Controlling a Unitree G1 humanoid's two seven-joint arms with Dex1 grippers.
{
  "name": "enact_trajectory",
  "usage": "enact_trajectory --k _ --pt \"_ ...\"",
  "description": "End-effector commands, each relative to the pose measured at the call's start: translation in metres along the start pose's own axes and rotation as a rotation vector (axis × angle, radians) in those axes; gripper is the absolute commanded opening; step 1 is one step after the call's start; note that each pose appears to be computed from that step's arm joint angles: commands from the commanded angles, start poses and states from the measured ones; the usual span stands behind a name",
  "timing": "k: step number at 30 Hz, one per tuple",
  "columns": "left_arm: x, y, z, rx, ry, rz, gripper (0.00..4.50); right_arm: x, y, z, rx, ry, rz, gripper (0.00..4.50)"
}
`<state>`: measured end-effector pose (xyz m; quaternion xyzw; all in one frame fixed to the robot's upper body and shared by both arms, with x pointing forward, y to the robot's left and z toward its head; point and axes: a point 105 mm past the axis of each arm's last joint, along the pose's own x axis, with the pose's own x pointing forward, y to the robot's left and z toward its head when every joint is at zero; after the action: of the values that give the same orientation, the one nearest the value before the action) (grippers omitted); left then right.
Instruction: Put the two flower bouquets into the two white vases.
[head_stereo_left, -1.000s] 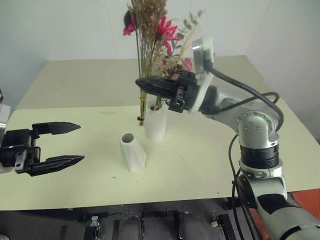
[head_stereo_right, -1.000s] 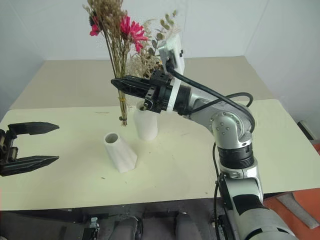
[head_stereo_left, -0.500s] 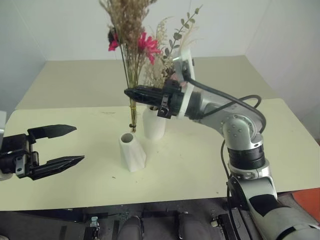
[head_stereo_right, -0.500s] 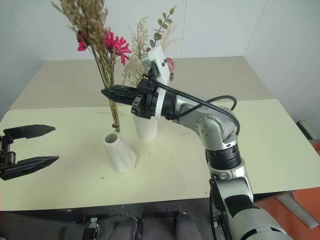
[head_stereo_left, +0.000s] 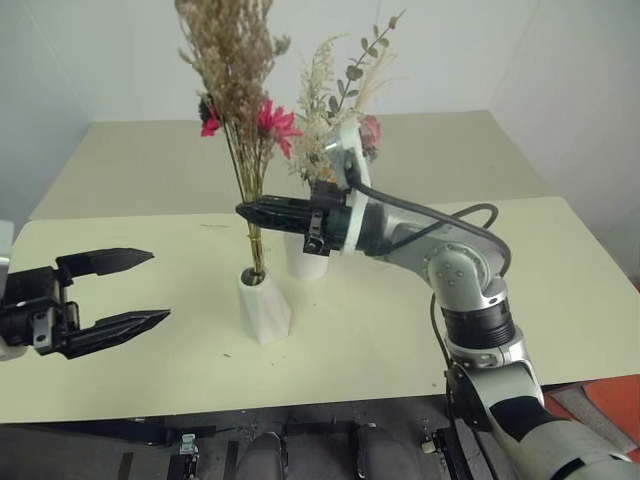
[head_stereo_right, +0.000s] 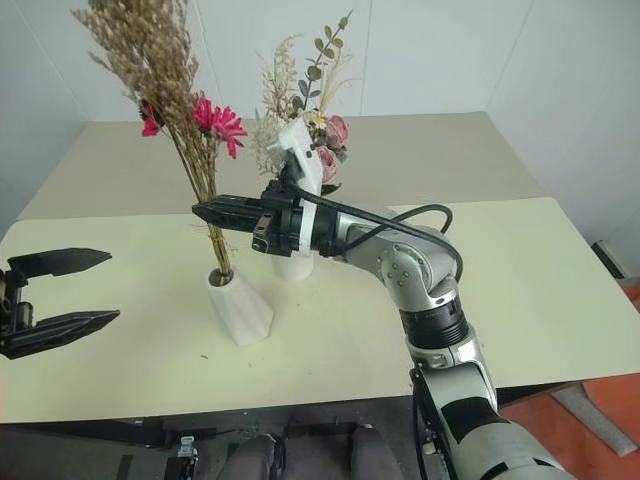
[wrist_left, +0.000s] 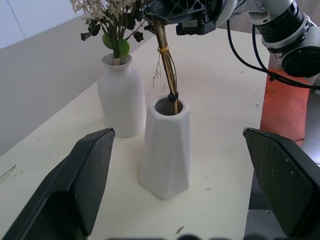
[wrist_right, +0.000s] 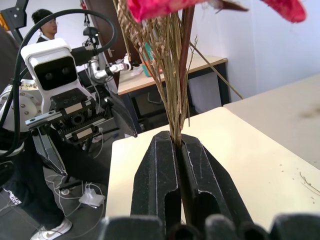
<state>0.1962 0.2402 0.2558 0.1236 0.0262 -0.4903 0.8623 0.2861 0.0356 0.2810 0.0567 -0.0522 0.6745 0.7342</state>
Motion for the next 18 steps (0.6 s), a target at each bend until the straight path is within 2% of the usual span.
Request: enact_trajectory --k 1,17,18 --pt "-0.001 -0.004 0.006 0.033 -0.014 0.0 4.5 0.002 0.002 0.007 -0.047 -0.036 0.007 0.02" --pt "0.006 -0.002 0.007 0.036 -0.02 -0.011 4.5 0.005 -0.001 -0.016 -0.117 0.008 -0.021 0.02" --pt "0.006 -0.002 0.007 0.036 -0.019 -0.014 4.5 0.004 0.0 -0.016 -0.119 0.008 -0.017 0.28"
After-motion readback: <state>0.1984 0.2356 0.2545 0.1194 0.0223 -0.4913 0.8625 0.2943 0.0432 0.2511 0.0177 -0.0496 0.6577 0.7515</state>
